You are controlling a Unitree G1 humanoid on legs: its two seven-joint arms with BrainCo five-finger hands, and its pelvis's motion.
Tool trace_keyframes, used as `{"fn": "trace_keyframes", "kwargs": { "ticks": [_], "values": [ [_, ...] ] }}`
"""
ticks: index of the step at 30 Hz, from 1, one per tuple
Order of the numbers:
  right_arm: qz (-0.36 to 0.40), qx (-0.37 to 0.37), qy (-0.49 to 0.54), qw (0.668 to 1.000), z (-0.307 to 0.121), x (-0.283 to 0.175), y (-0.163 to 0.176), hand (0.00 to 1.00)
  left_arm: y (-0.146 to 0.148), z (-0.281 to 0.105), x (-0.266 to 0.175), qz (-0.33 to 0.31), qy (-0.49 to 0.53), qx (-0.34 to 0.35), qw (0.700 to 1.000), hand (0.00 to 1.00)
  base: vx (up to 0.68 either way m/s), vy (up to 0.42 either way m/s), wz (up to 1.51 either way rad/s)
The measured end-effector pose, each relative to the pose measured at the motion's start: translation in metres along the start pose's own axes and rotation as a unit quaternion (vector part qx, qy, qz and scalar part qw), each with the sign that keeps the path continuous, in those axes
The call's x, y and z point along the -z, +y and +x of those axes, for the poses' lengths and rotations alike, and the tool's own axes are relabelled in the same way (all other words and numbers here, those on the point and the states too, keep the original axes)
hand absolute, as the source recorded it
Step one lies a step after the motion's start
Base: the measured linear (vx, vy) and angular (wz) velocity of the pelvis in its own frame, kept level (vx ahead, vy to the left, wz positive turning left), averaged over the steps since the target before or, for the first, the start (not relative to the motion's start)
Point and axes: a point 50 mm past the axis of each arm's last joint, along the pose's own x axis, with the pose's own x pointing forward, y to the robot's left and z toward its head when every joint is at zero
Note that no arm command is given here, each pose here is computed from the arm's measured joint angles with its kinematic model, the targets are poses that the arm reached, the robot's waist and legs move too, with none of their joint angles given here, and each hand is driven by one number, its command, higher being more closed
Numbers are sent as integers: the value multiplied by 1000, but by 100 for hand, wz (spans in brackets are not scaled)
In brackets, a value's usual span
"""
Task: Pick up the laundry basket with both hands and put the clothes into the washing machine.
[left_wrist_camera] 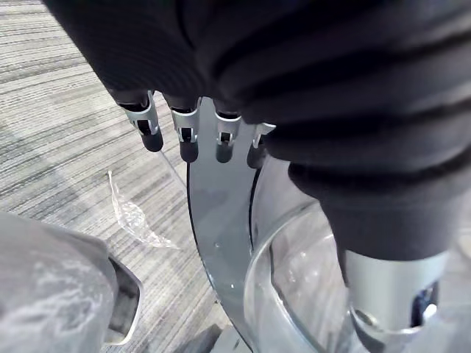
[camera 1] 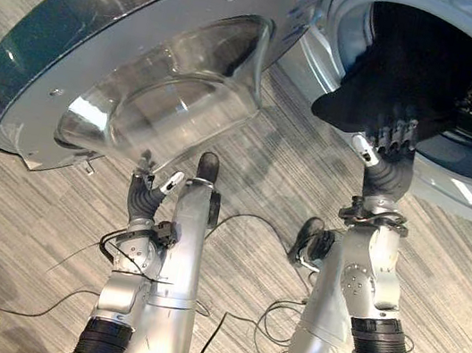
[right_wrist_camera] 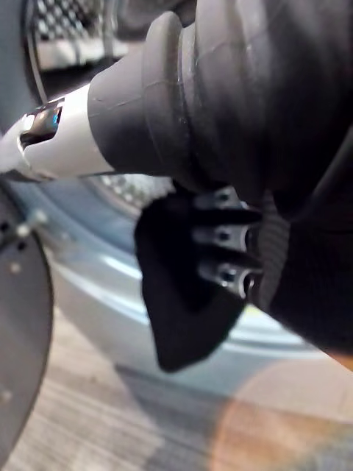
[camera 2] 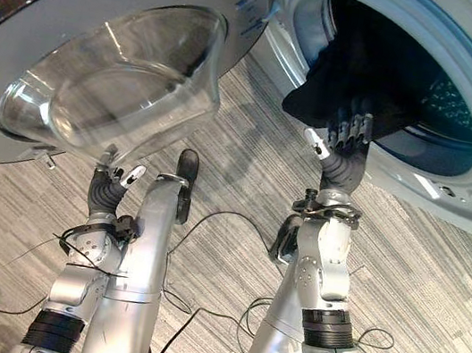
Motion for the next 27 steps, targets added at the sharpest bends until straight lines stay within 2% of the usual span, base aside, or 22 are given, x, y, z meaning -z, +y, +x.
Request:
{"fn": "trace_keyframes", "kwargs": {
  "ticks": [13,17,23,27],
  "values": [
    [5,34,67,997,26,32,3,0,-13,6,-4,-12,-8,14,1000,0,16,-4,2],
    [27,82,62,994,51,27,-7,0,-17,7,-6,-18,-12,22,1000,0,38,1,10],
    [111,192,54,974,90,6,-36,0,-29,9,-16,-30,-38,45,998,0,18,3,11],
    [132,215,54,966,109,-14,-42,0,-34,8,-21,-48,-46,56,996,0,-7,-3,2]
  ]
}}
